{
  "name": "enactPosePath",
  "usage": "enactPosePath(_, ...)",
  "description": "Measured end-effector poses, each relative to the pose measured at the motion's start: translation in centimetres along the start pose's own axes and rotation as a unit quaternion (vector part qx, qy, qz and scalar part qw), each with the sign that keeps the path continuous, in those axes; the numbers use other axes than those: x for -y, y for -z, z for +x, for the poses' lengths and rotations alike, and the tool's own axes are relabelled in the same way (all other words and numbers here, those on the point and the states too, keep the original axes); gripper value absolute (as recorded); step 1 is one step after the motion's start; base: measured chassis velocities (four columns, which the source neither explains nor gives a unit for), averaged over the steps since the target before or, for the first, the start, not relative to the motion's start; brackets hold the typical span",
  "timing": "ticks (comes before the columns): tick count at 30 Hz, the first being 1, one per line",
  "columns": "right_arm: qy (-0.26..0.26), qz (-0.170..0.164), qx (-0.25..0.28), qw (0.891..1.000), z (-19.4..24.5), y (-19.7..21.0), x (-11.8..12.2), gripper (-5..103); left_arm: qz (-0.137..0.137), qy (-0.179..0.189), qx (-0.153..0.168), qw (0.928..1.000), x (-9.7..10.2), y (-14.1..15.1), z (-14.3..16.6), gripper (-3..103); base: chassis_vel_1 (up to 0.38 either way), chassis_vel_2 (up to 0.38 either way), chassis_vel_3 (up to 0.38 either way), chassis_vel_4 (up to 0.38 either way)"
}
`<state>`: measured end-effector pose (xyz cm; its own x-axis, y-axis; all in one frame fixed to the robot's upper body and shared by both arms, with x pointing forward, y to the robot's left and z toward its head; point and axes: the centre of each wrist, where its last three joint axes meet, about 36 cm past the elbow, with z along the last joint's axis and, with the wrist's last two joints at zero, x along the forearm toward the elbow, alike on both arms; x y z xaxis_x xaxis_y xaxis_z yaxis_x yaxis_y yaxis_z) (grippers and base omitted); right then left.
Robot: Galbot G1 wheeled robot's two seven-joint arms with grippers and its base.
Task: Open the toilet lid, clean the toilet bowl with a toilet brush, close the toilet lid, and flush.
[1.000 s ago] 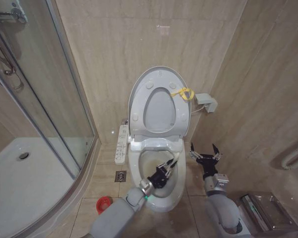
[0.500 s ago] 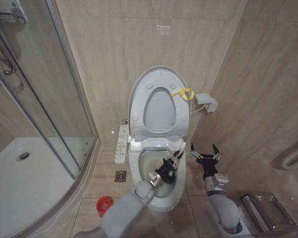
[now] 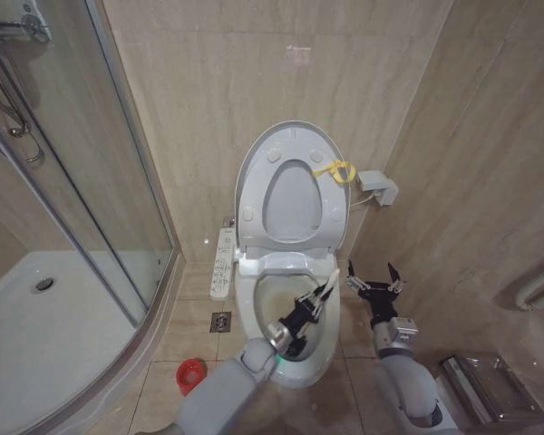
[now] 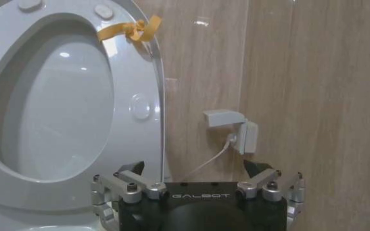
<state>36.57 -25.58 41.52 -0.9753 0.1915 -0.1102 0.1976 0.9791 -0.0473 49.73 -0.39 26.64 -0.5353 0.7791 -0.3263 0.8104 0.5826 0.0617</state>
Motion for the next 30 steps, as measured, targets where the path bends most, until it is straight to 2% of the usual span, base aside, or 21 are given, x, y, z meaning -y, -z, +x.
enactPosePath(4, 0.0, 0.0, 0.0, 1.0, 0.0, 0.0, 0.0, 100, 0.005, 0.002, -0.006, 1.0, 0.7, -0.8, -0.3, 16, 0.0, 0.0, 0.0, 0.0)
enactPosePath(8, 0.0, 0.0, 0.0, 1.0, 0.0, 0.0, 0.0, 100, -0.003, -0.004, -0.043, 0.999, 0.4, -3.1, 3.0, 16, 0.0, 0.0, 0.0, 0.0)
enactPosePath(11, 0.0, 0.0, 0.0, 1.0, 0.0, 0.0, 0.0, 100, -0.01, -0.007, -0.052, 0.9986, -0.4, -3.2, 4.3, 16, 0.0, 0.0, 0.0, 0.0)
enactPosePath(16, 0.0, 0.0, 0.0, 1.0, 0.0, 0.0, 0.0, 100, -0.023, -0.004, -0.042, 0.9989, -2.1, -1.9, 3.4, 16, 0.0, 0.0, 0.0, 0.0)
enactPosePath(18, 0.0, 0.0, 0.0, 1.0, 0.0, 0.0, 0.0, 100, -0.023, -0.002, -0.022, 0.9995, -2.5, -0.6, 1.6, 16, 0.0, 0.0, 0.0, 0.0)
enactPosePath(22, 0.0, 0.0, 0.0, 1.0, 0.0, 0.0, 0.0, 100, -0.015, 0.0, -0.02, 0.9997, -1.6, -0.9, 1.0, 16, 0.0, 0.0, 0.0, 0.0)
enactPosePath(25, 0.0, 0.0, 0.0, 1.0, 0.0, 0.0, 0.0, 100, -0.002, -0.001, -0.045, 0.999, 0.1, -3.2, 3.2, 16, 0.0, 0.0, 0.0, 0.0)
enactPosePath(30, 0.0, 0.0, 0.0, 1.0, 0.0, 0.0, 0.0, 100, 0.003, -0.004, -0.053, 0.9986, 0.8, -4.0, 4.6, 16, 0.0, 0.0, 0.0, 0.0)
